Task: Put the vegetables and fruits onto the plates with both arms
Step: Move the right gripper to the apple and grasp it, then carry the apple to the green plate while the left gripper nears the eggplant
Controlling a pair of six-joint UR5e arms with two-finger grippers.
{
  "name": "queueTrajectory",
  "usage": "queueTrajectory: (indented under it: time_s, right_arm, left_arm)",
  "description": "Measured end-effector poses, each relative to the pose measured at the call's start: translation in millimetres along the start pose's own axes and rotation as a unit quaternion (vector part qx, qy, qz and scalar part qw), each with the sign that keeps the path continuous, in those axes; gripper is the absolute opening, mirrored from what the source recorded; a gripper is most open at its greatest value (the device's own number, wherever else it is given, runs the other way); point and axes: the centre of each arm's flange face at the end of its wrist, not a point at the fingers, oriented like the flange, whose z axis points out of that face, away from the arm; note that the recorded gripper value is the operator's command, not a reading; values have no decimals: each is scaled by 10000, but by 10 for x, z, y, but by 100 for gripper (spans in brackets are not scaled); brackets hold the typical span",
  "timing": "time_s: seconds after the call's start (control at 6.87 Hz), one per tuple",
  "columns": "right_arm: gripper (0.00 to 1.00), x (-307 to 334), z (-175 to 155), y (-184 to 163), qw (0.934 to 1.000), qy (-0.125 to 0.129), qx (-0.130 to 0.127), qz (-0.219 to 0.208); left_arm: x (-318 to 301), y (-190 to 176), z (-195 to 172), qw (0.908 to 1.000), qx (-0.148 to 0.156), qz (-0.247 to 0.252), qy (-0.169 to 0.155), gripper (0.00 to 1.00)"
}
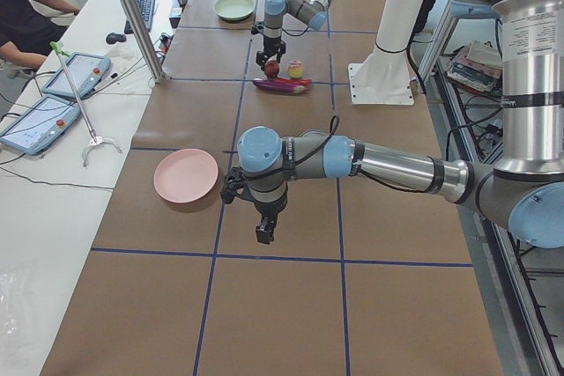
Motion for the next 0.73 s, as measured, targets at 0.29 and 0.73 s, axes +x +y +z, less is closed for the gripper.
queueTrajectory:
  time_s: [0.29, 0.73]
  right_arm:
    - [0, -10, -39, 10, 10000, -42, -12, 39]
    - [0, 15, -576, -628, 9995, -244, 201, 80]
  left_arm:
    - [3, -1, -2, 10000, 3, 2, 4, 100]
    - [63, -28, 25, 9998, 25, 26, 172, 100]
